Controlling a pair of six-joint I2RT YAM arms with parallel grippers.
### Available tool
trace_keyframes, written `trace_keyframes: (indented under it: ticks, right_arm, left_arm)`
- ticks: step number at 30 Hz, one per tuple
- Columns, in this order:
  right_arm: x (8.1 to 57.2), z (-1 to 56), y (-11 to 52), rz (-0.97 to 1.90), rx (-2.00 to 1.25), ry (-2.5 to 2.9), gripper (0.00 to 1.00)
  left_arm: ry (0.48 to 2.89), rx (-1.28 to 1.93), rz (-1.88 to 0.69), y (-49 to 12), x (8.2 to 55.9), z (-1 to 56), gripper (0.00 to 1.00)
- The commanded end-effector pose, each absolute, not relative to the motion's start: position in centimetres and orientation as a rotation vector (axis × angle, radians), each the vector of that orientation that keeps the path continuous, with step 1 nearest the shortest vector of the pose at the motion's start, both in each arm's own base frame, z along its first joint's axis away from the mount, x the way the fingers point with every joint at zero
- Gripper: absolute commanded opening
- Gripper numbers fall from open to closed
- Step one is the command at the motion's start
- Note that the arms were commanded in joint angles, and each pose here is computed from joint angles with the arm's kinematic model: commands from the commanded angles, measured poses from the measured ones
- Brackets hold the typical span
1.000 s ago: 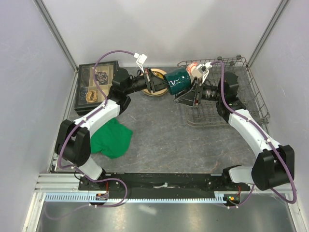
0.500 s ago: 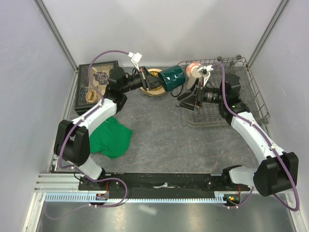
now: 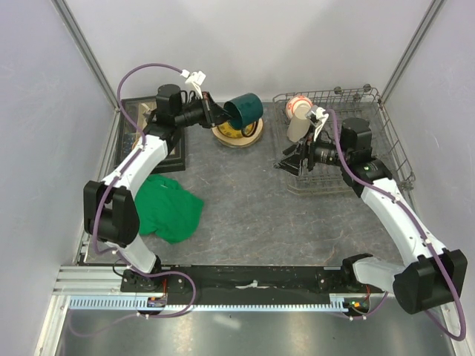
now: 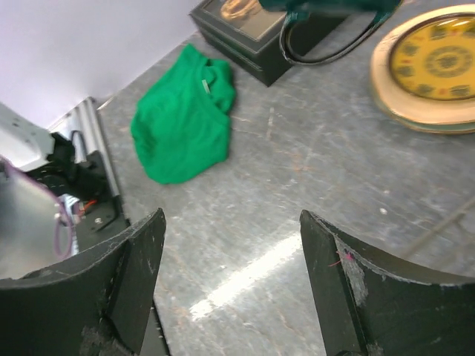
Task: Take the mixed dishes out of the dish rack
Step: Place the cup at the center of the board.
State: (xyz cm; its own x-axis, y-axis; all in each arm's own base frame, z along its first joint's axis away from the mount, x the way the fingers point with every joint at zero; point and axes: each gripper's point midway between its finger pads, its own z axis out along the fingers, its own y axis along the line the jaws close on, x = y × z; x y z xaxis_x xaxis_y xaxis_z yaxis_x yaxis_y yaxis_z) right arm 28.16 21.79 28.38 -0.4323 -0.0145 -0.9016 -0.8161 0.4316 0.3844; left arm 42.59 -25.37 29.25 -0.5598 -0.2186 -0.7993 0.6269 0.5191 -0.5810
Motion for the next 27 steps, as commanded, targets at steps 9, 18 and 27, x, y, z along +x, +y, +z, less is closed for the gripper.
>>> trace_keyframes:
  ticks: [9,18,27]
  right_arm:
    - [29.6,31.3,20.2,0.876,-0.725,1.706,0.81]
    - [29.1,31.4,20.0,0.866,-0.730,1.694,0.82]
    - [28.7,31.5,19.7,0.856,-0.731,1.684,0.83]
  left_arm:
    - [2.109,0.597,-0.658,-20.5,45.3,21.4,0.01]
    - [2.303,0.795,-0.475,-18.1,45.4,17.9,0.02]
    - [2.412,0.921,-0.347,-16.8,47.1,15.4,0.02]
